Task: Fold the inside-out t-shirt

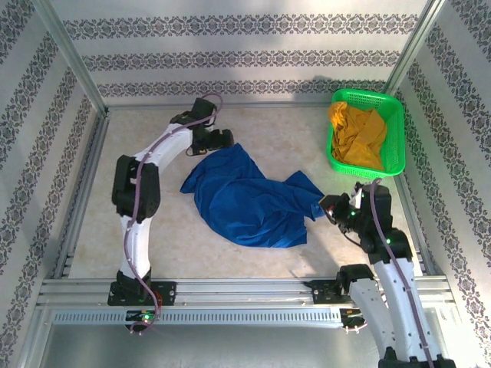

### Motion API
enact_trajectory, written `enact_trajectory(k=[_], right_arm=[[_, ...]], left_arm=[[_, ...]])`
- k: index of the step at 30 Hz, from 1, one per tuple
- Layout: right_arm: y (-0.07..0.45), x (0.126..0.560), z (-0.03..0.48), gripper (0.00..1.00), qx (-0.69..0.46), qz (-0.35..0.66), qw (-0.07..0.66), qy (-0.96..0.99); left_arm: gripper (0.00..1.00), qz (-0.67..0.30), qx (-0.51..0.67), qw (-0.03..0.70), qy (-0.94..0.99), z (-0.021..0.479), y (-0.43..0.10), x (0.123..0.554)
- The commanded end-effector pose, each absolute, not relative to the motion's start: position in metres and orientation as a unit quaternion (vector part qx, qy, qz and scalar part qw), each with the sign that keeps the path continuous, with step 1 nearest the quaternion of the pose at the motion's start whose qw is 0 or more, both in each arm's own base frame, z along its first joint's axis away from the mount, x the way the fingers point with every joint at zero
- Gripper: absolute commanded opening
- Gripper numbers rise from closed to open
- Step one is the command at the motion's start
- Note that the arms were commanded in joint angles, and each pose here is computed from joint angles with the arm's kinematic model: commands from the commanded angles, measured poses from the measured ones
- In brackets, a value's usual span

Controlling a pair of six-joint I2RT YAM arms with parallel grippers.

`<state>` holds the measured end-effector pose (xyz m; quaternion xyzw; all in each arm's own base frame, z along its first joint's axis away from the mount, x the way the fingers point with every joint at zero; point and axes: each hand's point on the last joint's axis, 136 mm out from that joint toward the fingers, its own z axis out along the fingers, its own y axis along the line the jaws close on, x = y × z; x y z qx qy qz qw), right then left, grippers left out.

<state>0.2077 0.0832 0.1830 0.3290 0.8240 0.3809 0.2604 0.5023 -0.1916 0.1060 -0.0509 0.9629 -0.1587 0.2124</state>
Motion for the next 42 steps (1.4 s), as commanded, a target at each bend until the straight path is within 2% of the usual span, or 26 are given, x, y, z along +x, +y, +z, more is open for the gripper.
enact_trajectory(k=[1, 8, 10, 12, 14, 15, 18, 19, 21, 23, 26, 28, 31, 36, 42], right_arm=[[0.08, 0.193, 0.162, 0.0, 0.357, 0.363, 0.238, 0.827], [0.08, 0.193, 0.166, 0.0, 0.343, 0.356, 0.24, 0.836], [0.08, 0.196, 0.171, 0.0, 0.339, 0.356, 0.244, 0.836], [0.081, 0.2, 0.177, 0.0, 0.334, 0.36, 0.249, 0.835], [0.083, 0.205, 0.185, 0.0, 0.329, 0.367, 0.253, 0.833], [0.084, 0.208, 0.19, 0.0, 0.325, 0.372, 0.256, 0.831], [0.089, 0.223, 0.213, 0.0, 0.31, 0.389, 0.268, 0.825], [0.091, 0.23, 0.226, 0.0, 0.302, 0.397, 0.276, 0.822], [0.095, 0.247, 0.255, 0.0, 0.284, 0.417, 0.296, 0.811], [0.1, 0.27, 0.293, 0.0, 0.26, 0.439, 0.322, 0.798], [0.105, 0.311, 0.367, 0.0, 0.215, 0.471, 0.374, 0.77], [0.103, 0.335, 0.425, 0.0, 0.189, 0.485, 0.42, 0.743], [0.093, 0.357, 0.503, 0.0, 0.169, 0.51, 0.482, 0.692], [0.076, 0.367, 0.57, 0.0, 0.153, 0.525, 0.53, 0.648], [0.045, 0.367, 0.595, 0.0, 0.172, 0.529, 0.559, 0.615]], left_arm=[[0.94, -0.114, 0.014, 0.175, 0.978, 0.09, -0.21, 0.494], [0.92, -0.062, 0.045, 0.165, 0.983, 0.063, -0.231, 0.511], [0.87, -0.058, 0.043, 0.164, 0.984, 0.058, -0.233, 0.514], [0.78, -0.055, 0.038, 0.163, 0.984, 0.052, -0.233, 0.516], [0.65, -0.05, 0.034, 0.162, 0.985, 0.048, -0.232, 0.517], [0.53, -0.05, 0.034, 0.16, 0.985, 0.045, -0.232, 0.517], [0.03, -0.049, 0.026, 0.166, 0.985, 0.048, -0.231, 0.521], [0.0, -0.042, 0.02, 0.174, 0.984, 0.057, -0.226, 0.524], [0.0, -0.043, 0.001, 0.205, 0.978, 0.094, -0.215, 0.533], [0.0, -0.058, -0.036, 0.258, 0.964, 0.153, -0.196, 0.544], [0.0, -0.119, -0.11, 0.355, 0.921, 0.264, -0.158, 0.552], [0.0, -0.162, -0.161, 0.417, 0.88, 0.338, -0.125, 0.547], [0.0, -0.212, -0.22, 0.485, 0.819, 0.417, -0.077, 0.531], [0.0, -0.234, -0.267, 0.548, 0.757, 0.49, -0.021, 0.493], [0.0, -0.227, -0.294, 0.576, 0.728, 0.521, 0.014, 0.456]])
